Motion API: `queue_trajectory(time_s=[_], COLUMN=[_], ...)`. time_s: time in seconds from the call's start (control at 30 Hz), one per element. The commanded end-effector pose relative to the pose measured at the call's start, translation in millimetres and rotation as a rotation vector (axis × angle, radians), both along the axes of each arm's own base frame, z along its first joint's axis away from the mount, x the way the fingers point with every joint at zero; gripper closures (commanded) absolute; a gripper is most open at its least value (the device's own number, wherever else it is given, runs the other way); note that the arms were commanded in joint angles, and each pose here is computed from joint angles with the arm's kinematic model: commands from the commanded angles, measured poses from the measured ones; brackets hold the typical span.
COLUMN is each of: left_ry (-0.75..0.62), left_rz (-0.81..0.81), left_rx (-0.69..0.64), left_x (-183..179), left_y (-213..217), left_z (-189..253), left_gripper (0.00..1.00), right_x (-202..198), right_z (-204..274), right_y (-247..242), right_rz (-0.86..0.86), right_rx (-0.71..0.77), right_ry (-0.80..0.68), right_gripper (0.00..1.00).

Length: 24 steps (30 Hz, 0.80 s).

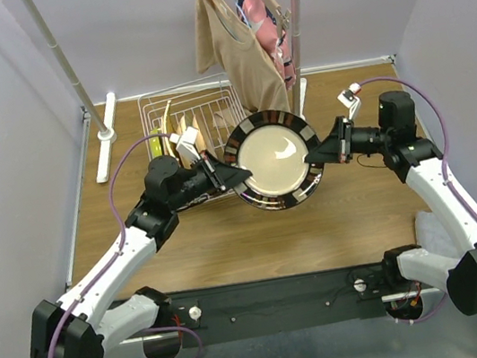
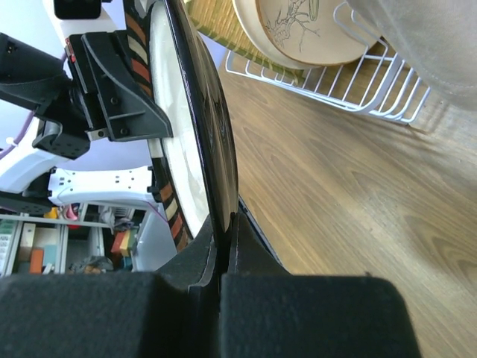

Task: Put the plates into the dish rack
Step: Pass the plate from the right arm to the left

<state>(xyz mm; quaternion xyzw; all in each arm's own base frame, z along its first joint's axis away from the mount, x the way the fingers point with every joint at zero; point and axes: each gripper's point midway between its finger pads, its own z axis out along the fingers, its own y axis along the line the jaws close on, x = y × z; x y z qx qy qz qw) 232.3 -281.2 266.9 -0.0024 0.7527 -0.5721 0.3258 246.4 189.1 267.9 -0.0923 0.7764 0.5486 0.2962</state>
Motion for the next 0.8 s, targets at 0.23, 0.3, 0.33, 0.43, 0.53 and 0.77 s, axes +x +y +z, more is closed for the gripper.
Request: queue_trajectory(time_s=[0.23, 0.3, 0.33, 0.43, 0.53, 0.77], left_ry=[-0.147, -0.171, -0.168, -0.188, -0.198, -0.263], left_rz=[0.091, 0.113, 0.127, 0.195, 0.282, 0.493], left_rx=[0.066, 0.085, 0.104, 0.144, 0.204, 0.326], left_x=[7, 5, 4, 1, 1, 10], left_y=[17, 24, 28, 46, 67, 114], left_z=[51, 58, 62, 74, 83, 122], left_gripper=[1.0, 1.0, 1.0, 1.0, 1.0, 1.0], right_x=[-5, -5, -5, -3, 8, 48], right_z=[23, 26, 28, 39, 48, 37], right_y=[0, 0, 0, -1, -9, -42], right_rz=[0.043, 0.05, 0.055, 0.069, 0.043, -0.149], right_rx=[0.005, 0.0, -0.001, -0.012, -0.069, -0.289], right_ry=[-0.195, -0.219, -0.23, -0.297, -0.381, -0.488], right_gripper=[0.51, 0.36, 0.25, 0.2, 0.15, 0.1])
